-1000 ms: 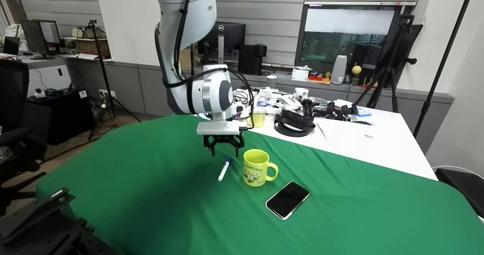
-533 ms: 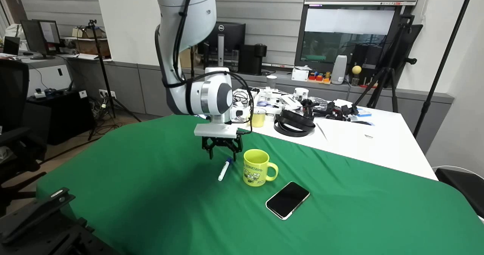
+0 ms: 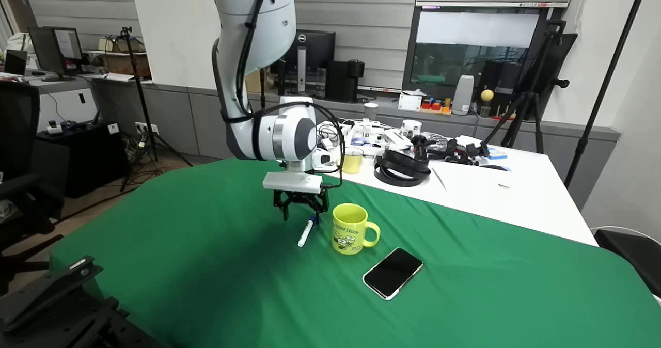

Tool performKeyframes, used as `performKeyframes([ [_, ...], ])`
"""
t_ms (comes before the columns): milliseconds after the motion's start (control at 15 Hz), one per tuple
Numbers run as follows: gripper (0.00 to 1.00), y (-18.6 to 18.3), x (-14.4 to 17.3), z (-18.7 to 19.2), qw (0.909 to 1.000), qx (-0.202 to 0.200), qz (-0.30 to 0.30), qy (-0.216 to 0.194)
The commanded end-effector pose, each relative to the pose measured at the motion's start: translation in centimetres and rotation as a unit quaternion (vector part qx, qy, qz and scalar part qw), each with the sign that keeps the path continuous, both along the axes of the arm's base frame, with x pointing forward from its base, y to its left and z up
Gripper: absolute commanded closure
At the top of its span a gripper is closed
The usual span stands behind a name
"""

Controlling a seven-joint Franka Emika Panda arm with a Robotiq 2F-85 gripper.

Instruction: Put the marker in the cup

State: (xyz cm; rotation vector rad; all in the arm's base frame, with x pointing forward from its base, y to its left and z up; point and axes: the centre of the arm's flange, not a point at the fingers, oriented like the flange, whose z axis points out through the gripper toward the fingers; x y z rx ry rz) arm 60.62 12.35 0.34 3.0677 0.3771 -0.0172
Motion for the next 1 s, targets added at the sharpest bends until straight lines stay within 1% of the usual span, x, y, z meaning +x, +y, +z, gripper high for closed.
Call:
performKeyframes([
  [0,0.25,0.07,0.55,-0.33,0.9999,0.007,-0.015,0.002],
  [67,0.26,0.1,0.51,-0.39,0.9999,0.006,-0.015,0.002],
  [133,0.32,0.1,0.48,-0.44,0.9999,0.006,-0.014,0.003],
  [333,0.55,0.05,0.41,-0.51,0.9999,0.006,-0.015,0.003],
  [533,0.75,0.13,0.49,-0.53,0.9999,0.006,-0.015,0.003],
  [667,0.87,0.47,0.51,-0.44,0.9999,0.008,-0.014,0.003],
  [733,0.95,0.6,0.49,-0.42,0.9999,0.009,-0.013,0.003],
  [800,0.99,0.73,0.47,-0.44,0.9999,0.009,-0.012,0.004],
  [867,0.99,0.76,0.48,-0.46,0.9999,0.009,-0.012,0.005],
  [933,0.95,0.74,0.48,-0.47,0.9999,0.008,-0.012,0.005],
])
